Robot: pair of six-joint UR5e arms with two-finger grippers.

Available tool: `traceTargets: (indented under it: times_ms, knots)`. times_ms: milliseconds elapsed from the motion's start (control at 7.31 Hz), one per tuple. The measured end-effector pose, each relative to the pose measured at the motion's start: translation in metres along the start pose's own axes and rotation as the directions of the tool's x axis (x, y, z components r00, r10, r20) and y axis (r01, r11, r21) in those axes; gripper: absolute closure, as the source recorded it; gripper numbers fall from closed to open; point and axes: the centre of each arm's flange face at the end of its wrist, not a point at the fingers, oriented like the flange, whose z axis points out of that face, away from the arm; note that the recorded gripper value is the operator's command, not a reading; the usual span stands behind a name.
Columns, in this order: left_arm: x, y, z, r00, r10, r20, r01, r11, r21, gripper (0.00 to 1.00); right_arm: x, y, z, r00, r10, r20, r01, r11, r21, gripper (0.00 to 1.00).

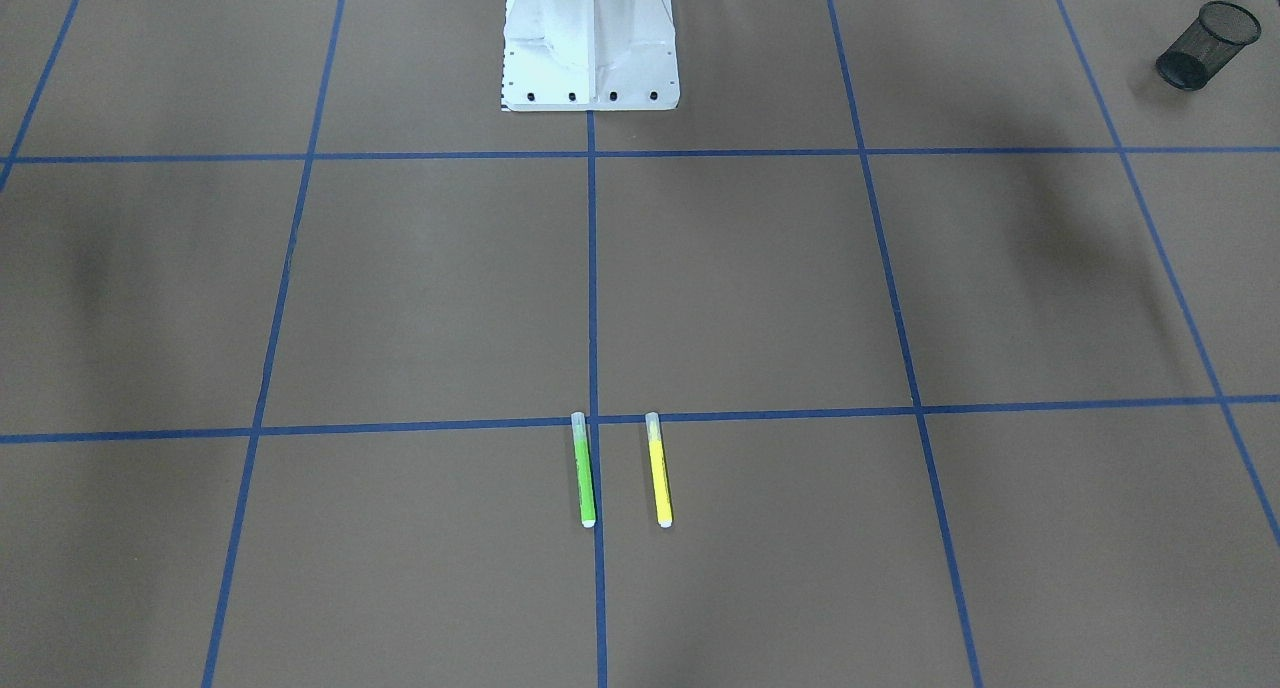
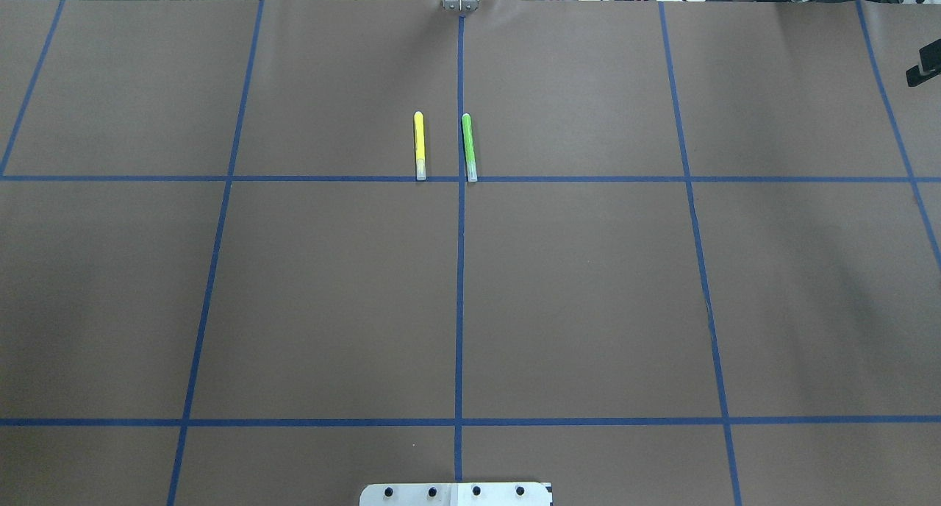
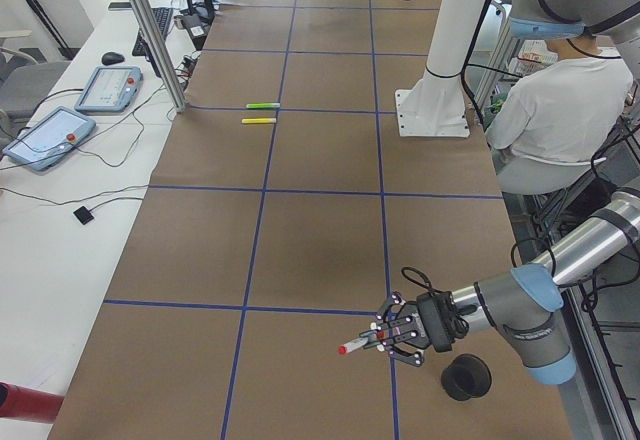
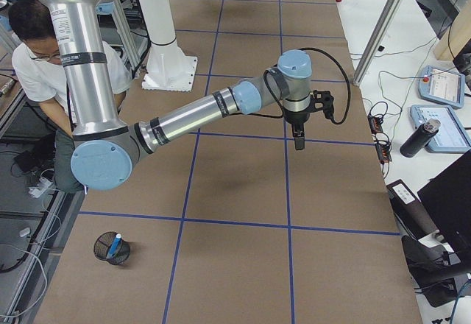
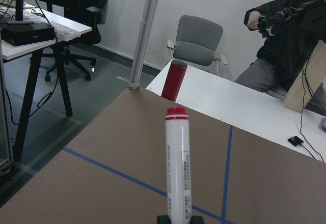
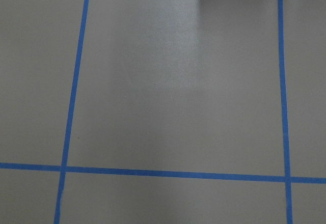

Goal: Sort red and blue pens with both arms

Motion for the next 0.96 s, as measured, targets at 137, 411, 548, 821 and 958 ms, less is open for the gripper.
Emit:
traceTargets:
  times_ms: [137,411,548,821,958]
  knots:
    - [-0.023,0.021,-0.018,1.0,0.015,0.025,-0.015,1.0,-0.015,1.0,0.0,0.0,0.0,1.0,0.001,-0.001,-0.001,1.0,-0.001,0.0]
    - [-0.06,0.052,-0.04,0.996,0.059,0.066,-0.055,0.997,-0.048,1.0,-0.001,0.0,0.0,1.0,0.002,-0.001,-0.002,1.0,0.001,0.0]
    - [-0.073,0.064,-0.051,0.995,0.069,0.076,-0.064,0.996,-0.059,1.0,-0.001,0.0,-0.001,1.0,0.003,0.0,-0.003,1.0,0.001,0.0]
    - [-0.082,0.083,-0.069,0.997,0.068,0.049,-0.062,0.992,-0.112,1.0,-0.001,0.001,0.0,1.0,0.006,0.0,-0.006,1.0,0.0,0.0]
    - [-0.08,0.088,-0.072,0.998,0.068,0.018,-0.065,0.988,-0.14,1.0,0.0,0.002,0.0,1.0,0.007,0.0,-0.007,1.0,-0.001,0.0]
